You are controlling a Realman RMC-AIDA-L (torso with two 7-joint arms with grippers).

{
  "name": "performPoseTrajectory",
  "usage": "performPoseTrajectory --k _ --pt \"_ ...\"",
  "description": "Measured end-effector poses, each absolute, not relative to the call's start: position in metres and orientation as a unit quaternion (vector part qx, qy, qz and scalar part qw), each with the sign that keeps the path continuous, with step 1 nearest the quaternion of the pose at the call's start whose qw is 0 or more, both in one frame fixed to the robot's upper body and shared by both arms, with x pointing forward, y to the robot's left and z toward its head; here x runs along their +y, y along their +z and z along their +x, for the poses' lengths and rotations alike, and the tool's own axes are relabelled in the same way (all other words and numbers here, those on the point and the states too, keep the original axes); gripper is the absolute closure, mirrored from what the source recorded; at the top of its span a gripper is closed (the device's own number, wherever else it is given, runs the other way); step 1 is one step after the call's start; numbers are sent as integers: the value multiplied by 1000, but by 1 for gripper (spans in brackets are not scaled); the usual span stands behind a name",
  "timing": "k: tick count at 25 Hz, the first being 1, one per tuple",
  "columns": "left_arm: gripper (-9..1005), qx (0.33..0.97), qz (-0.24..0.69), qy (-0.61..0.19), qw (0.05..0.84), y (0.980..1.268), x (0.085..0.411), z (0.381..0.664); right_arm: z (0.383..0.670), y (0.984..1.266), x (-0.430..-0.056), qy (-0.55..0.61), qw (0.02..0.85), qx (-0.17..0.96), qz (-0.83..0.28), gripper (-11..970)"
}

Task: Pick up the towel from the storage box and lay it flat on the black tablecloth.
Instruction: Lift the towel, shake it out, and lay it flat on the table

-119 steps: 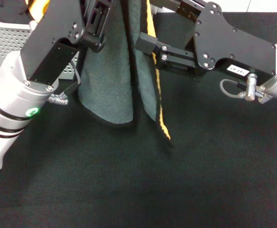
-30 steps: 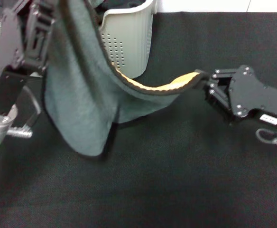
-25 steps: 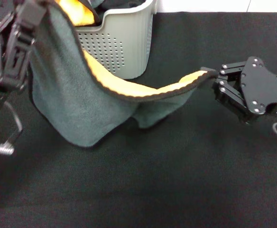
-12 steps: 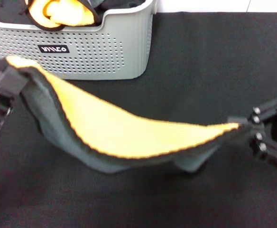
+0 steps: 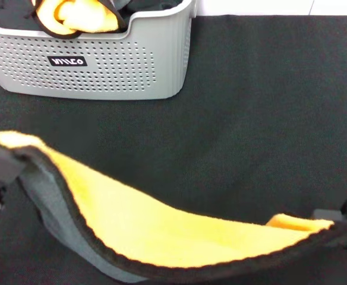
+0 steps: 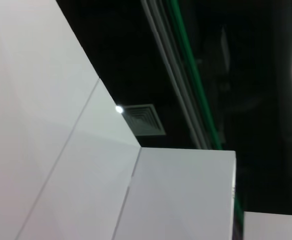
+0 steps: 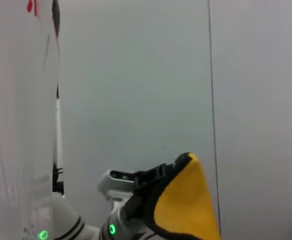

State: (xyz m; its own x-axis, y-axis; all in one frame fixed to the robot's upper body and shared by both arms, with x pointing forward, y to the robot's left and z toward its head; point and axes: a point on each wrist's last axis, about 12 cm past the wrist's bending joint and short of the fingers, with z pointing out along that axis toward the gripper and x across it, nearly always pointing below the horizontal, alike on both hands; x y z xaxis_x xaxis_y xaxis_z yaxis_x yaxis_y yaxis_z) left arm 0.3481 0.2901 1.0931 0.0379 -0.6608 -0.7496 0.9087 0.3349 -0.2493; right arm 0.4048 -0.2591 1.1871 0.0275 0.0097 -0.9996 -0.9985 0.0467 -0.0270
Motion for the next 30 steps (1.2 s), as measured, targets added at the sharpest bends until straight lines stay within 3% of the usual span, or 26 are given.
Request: performPoseTrajectory --k 10,15,23,30 --pt "979 429 153 -557 695 1086 282 319 390 1173 -242 527 493 491 -488 915" --pt "979 446 154 -549 690 1073 274 318 399 1154 -243 541 489 502 -466 912" --pt "979 499 115 -543 666 1046 264 366 426 1105 -254 554 489 544 -397 906" --pt "979 520 129 -509 674 1045 261 404 454 1076 -254 526 513 578 -356 901"
